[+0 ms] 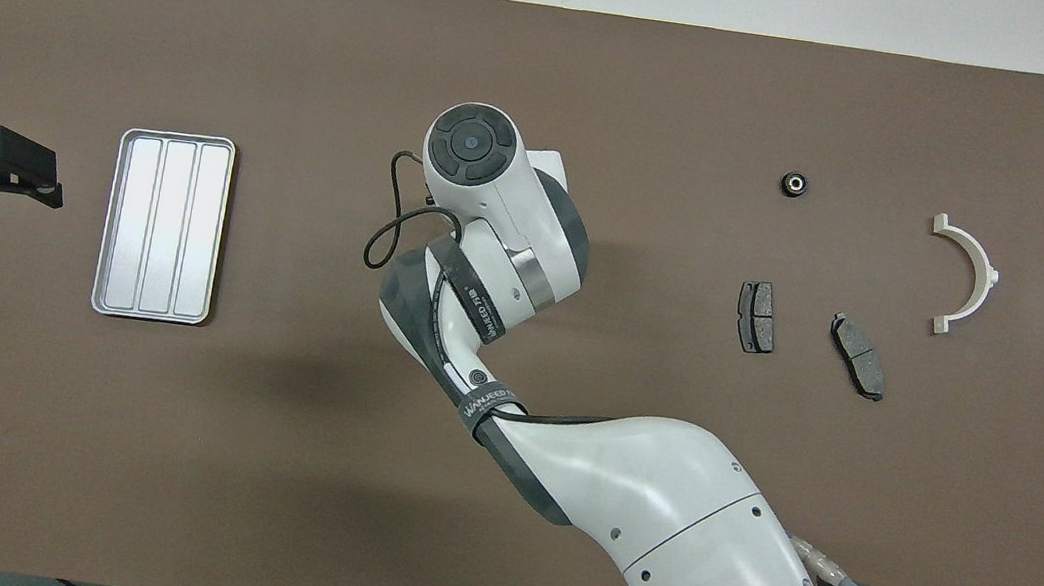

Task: Place bearing gear from tray to pile

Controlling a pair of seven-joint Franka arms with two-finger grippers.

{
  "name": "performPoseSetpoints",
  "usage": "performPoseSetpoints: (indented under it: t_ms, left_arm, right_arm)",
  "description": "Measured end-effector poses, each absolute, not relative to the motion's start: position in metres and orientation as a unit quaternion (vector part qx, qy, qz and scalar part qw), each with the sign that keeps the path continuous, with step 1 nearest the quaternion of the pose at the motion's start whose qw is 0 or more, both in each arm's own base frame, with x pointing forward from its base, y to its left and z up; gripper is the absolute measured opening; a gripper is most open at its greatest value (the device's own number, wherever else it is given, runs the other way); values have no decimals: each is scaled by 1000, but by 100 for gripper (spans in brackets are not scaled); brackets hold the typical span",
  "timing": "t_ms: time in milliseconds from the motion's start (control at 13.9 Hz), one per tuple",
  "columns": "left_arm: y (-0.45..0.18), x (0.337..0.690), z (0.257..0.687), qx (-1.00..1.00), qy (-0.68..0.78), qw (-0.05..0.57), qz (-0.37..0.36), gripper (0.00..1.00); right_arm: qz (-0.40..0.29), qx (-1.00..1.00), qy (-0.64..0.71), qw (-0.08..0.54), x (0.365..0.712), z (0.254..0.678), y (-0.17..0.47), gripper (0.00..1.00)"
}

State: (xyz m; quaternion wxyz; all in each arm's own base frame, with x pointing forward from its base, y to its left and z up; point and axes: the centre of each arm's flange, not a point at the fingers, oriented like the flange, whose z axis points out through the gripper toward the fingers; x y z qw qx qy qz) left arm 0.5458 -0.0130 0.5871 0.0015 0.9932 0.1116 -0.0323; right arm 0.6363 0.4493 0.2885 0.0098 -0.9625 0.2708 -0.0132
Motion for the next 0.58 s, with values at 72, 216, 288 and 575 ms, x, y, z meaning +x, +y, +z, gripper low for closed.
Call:
performPoseSetpoints:
  t_ms: [72, 216, 288, 575]
  left_arm:
    - [-13, 546, 589, 993, 111, 2, -30, 100]
    - [-16, 546, 590, 994, 106, 2, -28, 100]
    - [-21, 546, 591, 995, 100, 2, -27, 100]
    - [-38, 545, 591, 996, 84, 2, -27, 100]
  right_arm:
    - [-13, -963, 271, 9, 636, 288, 449, 80]
    - [-12, -963, 270, 8, 635, 285, 451, 80]
    - [-11, -963, 269, 7, 633, 283, 454, 80]
    - [-12, -964, 265, 6, 629, 281, 459, 80]
